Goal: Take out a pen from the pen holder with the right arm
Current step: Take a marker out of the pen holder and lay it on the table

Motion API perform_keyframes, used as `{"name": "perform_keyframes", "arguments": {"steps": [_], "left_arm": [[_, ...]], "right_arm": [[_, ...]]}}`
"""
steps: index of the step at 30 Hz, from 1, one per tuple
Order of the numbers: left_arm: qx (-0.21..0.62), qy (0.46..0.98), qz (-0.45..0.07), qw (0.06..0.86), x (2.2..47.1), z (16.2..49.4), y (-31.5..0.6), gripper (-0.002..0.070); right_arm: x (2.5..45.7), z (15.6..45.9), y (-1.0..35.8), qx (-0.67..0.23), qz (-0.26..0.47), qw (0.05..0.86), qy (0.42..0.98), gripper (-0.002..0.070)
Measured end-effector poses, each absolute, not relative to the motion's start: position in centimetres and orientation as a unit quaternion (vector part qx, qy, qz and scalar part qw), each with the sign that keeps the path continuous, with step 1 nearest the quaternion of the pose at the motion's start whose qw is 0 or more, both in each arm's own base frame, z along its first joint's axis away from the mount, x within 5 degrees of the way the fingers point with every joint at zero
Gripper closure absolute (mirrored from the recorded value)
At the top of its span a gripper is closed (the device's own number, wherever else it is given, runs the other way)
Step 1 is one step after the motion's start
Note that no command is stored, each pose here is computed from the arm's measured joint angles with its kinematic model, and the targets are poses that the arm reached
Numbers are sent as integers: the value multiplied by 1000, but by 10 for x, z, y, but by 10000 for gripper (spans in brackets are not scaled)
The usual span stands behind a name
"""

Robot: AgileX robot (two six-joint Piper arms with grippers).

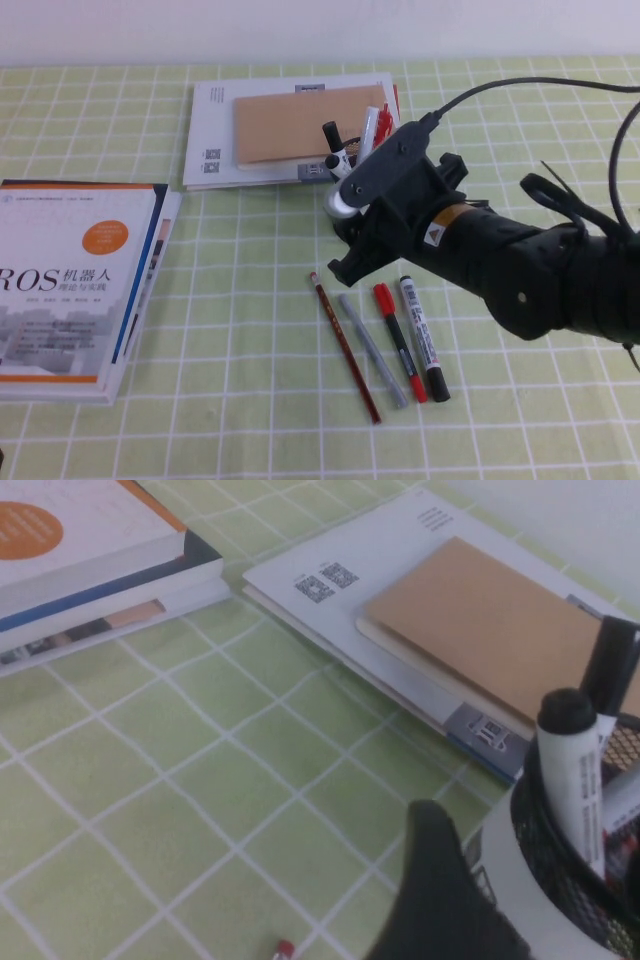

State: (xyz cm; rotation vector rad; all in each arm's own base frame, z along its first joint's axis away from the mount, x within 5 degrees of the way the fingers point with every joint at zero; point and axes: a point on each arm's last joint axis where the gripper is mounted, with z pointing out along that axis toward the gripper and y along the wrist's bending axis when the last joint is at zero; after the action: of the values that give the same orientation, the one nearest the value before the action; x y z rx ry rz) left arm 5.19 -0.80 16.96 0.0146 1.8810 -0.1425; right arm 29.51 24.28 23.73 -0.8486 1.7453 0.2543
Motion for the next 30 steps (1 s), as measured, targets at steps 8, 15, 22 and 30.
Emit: {"name": "perform_keyframes", "arguments": {"steps": [8,15,22,30], "left_arm": [[6,807,-61,587,52,170,-8,683],[6,807,-61,587,52,170,-8,683],[6,807,-61,587,52,170,-8,683],[6,807,-61,587,52,170,-8,683]], "right_arm": [[320,231,263,-363,104,567,732,333],[338,226,267,-351,100,571,735,333],[350,219,266,-342,95,570,741,333],[364,210,267,-341,81,570,743,333]]}}
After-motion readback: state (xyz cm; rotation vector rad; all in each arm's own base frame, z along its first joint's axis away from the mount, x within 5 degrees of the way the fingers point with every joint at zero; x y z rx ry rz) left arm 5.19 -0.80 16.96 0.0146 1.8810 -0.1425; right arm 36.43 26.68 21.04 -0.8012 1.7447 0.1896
